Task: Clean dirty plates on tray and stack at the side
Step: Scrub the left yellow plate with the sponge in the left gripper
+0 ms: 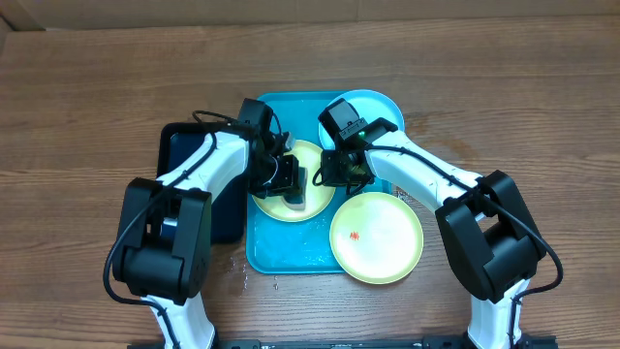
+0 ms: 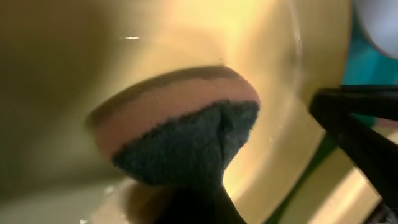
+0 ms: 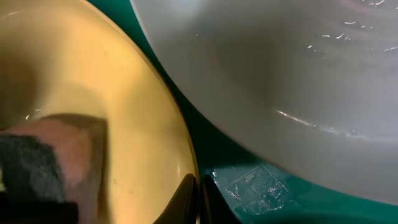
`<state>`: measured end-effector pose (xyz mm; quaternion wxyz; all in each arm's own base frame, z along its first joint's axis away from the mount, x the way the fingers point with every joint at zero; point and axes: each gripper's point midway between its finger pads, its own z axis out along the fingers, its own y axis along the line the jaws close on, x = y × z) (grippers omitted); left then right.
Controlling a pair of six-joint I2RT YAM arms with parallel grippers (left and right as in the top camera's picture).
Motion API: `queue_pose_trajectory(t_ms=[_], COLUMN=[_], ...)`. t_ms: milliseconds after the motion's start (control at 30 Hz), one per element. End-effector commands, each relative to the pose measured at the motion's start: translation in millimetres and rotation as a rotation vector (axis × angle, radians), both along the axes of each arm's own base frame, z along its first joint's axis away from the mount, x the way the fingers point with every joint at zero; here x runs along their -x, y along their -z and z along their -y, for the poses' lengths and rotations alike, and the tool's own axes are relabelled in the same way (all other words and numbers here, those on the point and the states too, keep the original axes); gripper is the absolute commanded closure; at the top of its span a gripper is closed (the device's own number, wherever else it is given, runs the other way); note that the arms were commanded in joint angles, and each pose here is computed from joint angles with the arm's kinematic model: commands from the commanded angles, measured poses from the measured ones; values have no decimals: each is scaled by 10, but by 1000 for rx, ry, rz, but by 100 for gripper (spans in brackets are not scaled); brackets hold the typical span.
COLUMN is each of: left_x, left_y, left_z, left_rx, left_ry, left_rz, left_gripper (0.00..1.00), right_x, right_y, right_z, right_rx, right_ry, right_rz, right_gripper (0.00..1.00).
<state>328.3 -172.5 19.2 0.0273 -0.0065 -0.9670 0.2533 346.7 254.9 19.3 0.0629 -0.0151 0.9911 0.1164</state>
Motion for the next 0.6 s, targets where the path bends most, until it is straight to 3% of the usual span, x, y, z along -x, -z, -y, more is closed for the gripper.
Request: queue_pose_trajectory(t_ms=[0, 200, 367, 567], left_x=[-157, -244, -303, -302], left_y=[-358, -787, -1026, -955], left_z=[237, 221, -2, -162], left_rx=[106, 81, -60, -177], left_ry=[34, 73, 45, 5], left_rz=[25, 60, 117, 124], left_gripper=[96, 96, 96, 96], right_x=[28, 29, 74, 65], right_y=[4, 4, 17, 15], right_z=[-53, -53, -22, -29], right_rx=[-18, -18, -5, -8], right_ry=[-11, -10, -10, -10], right_rz=[-9, -10, -29, -25], right_gripper=[96, 96, 96, 96])
